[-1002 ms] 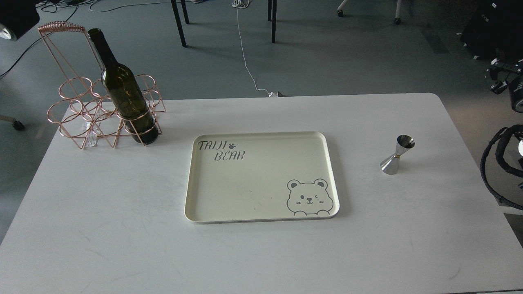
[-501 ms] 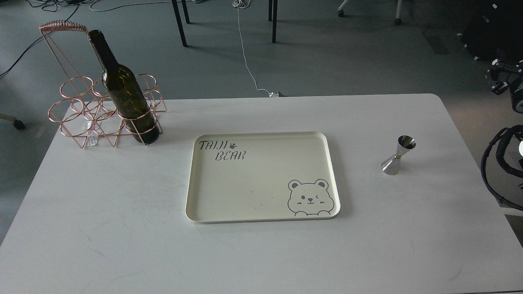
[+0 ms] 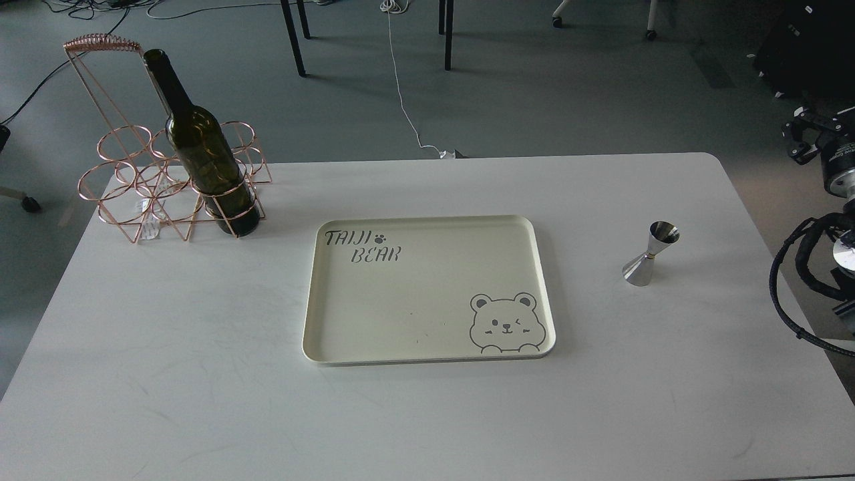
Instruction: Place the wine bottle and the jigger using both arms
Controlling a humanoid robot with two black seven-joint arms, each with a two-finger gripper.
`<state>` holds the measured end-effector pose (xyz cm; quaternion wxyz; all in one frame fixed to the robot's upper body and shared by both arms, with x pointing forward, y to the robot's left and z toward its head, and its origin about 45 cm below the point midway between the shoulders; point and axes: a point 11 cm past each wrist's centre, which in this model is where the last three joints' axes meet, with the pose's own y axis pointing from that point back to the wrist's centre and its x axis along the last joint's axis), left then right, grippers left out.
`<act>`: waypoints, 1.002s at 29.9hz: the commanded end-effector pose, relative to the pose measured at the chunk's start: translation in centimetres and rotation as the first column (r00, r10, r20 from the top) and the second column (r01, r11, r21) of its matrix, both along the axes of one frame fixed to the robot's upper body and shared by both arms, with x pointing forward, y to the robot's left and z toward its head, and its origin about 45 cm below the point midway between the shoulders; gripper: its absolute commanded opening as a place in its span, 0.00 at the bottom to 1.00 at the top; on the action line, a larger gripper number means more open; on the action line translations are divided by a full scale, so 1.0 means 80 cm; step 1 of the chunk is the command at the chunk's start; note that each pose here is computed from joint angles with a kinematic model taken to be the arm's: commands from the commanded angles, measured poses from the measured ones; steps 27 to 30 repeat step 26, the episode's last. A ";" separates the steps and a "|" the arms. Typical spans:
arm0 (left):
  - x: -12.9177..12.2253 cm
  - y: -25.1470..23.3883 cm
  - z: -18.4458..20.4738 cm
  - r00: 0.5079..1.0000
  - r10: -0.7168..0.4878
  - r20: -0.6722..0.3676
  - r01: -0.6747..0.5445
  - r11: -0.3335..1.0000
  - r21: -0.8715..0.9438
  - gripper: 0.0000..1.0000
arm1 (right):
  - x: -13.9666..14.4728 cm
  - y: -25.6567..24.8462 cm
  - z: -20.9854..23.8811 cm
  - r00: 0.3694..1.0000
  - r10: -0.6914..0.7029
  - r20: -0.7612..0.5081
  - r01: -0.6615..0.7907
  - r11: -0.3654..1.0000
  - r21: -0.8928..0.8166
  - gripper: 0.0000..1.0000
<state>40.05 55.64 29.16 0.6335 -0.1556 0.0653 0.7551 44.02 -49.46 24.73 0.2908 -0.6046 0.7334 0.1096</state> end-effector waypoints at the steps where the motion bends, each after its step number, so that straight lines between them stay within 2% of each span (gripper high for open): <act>1: -0.010 -0.004 -0.028 1.000 -0.004 0.019 0.005 0.995 -0.097 0.98 | -0.010 -0.005 -0.015 1.000 -0.017 -0.016 0.018 1.000 0.024 1.00; 7: -0.027 -0.010 -0.070 0.998 0.037 0.051 -0.024 0.971 -0.240 0.98 | -0.019 -0.012 -0.038 0.997 -0.025 -0.069 0.034 0.989 0.146 1.00; 15: -0.045 -0.001 -0.102 0.994 0.106 0.031 -0.093 0.953 -0.289 0.98 | -0.027 -0.013 -0.051 0.996 -0.030 -0.089 0.043 0.988 0.149 1.00; 30: -0.052 0.004 -0.106 0.993 0.116 0.025 -0.104 0.953 -0.285 0.98 | -0.026 -0.005 -0.055 0.995 -0.003 -0.102 0.017 0.990 0.143 1.00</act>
